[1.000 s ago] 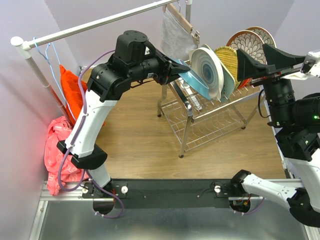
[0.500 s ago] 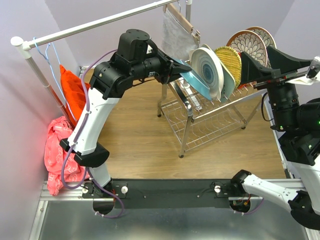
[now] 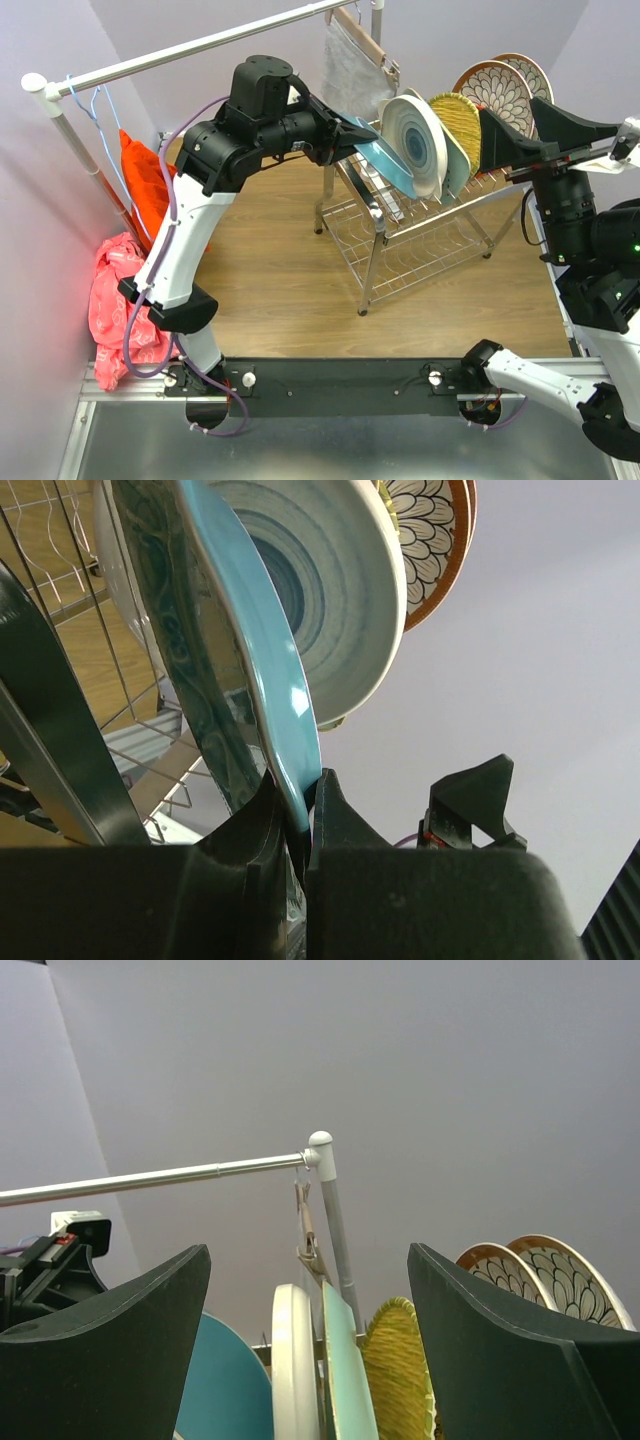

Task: Load the plates into the dish rack
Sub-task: Insert the plate into the dish rack

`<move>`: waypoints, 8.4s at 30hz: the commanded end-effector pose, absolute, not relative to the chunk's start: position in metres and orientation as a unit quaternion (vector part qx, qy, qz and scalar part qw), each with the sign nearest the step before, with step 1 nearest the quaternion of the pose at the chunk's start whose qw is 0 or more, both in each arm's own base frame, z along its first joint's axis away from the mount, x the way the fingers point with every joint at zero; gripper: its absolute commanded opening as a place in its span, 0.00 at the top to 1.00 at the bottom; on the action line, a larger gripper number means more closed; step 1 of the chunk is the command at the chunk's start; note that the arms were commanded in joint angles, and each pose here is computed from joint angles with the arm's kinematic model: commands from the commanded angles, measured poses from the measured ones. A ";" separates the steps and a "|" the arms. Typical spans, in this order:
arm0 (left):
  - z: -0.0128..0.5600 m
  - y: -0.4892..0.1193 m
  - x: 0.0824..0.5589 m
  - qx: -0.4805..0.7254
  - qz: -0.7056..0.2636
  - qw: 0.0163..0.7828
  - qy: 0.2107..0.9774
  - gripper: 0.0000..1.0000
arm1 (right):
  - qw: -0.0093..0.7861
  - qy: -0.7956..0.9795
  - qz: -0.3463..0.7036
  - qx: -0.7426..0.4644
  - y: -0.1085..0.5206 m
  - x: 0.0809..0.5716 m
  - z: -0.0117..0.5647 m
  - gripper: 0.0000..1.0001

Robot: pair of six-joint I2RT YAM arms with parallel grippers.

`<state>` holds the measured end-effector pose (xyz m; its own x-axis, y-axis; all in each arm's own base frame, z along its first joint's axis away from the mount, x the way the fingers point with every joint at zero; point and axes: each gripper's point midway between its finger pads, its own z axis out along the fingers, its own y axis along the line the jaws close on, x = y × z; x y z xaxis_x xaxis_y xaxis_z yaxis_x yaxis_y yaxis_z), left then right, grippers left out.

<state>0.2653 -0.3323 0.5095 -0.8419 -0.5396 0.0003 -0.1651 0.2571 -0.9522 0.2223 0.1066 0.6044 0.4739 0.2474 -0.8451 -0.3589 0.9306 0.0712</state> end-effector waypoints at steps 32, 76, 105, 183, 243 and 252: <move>0.563 -0.305 0.231 -0.146 -0.629 0.193 0.738 1.00 | 0.855 0.478 0.191 -0.054 0.103 0.214 0.595 0.12; 0.543 -0.331 0.243 -0.161 -0.621 0.144 0.754 1.00 | 0.859 0.472 0.194 -0.045 0.093 0.204 0.594 0.12; 0.544 -0.343 0.245 -0.141 -0.634 0.136 0.748 0.28 | 0.860 0.472 0.191 -0.040 0.088 0.201 0.591 0.12; 0.553 -0.358 0.256 -0.136 -0.663 0.137 0.723 0.28 | 0.707 0.582 0.218 -0.337 0.205 0.234 0.495 0.32; 0.540 -0.337 0.243 -0.135 -0.649 0.167 0.729 0.27 | 0.752 0.527 0.236 -0.317 0.215 0.240 0.544 0.99; 0.541 -0.326 0.232 -0.136 -0.647 0.171 0.730 0.27 | 0.758 0.487 0.264 -0.344 0.214 0.212 0.557 0.85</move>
